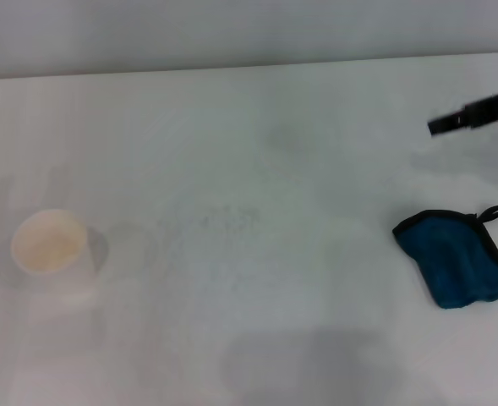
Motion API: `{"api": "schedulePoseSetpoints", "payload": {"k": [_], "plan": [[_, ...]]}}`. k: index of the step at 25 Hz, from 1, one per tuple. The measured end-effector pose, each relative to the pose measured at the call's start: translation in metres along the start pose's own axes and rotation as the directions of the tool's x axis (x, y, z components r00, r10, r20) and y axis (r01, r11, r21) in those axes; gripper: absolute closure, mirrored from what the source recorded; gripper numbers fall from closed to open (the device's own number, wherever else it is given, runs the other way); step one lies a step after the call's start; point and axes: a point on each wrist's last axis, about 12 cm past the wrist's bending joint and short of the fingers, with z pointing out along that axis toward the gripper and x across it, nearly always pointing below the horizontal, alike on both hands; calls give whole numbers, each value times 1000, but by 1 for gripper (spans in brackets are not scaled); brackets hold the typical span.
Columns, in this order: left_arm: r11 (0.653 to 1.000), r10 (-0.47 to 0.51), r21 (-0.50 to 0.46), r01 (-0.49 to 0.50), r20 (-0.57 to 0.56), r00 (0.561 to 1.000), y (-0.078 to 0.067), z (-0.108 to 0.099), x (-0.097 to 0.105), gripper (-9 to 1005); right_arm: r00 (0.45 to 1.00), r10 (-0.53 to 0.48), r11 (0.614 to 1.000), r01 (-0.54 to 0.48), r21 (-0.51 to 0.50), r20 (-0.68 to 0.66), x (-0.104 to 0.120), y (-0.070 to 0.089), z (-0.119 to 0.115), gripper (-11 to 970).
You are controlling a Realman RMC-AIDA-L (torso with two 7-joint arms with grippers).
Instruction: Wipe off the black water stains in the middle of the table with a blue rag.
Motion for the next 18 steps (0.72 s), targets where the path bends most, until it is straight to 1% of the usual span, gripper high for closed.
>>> {"api": "schedulePoseSetpoints", "payload": {"k": [2, 5, 8, 10, 12, 15, 18], "plan": [[1000, -10, -4, 10, -9, 1000, -1, -1, 1, 108, 991, 6, 998, 3, -67, 133, 8, -12, -3, 257], [1000, -25, -8, 25, -20, 999, -4, -4, 3, 108, 957, 25, 992, 12, -125, 289, 26, -31, -6, 257], [999, -41, -8, 41, -28, 999, -7, -6, 4, 109, 897, 95, 988, -34, -148, 431, 48, -52, -10, 256], [999, -51, -5, 51, -32, 998, -10, -8, 5, 109, 842, 124, 988, -54, -147, 525, 64, -62, -13, 256], [998, -61, -8, 61, -40, 997, -12, -9, 5, 109, 798, 134, 989, -68, -133, 587, 75, -68, -14, 257], [997, -71, -13, 70, -56, 996, -13, -10, 7, 109, 710, 131, 990, -124, -59, 692, 94, -77, -16, 257], [997, -72, -16, 71, -84, 994, -13, -12, 11, 109, 639, 88, 986, -163, 23, 764, 110, -76, -8, 258]]}}
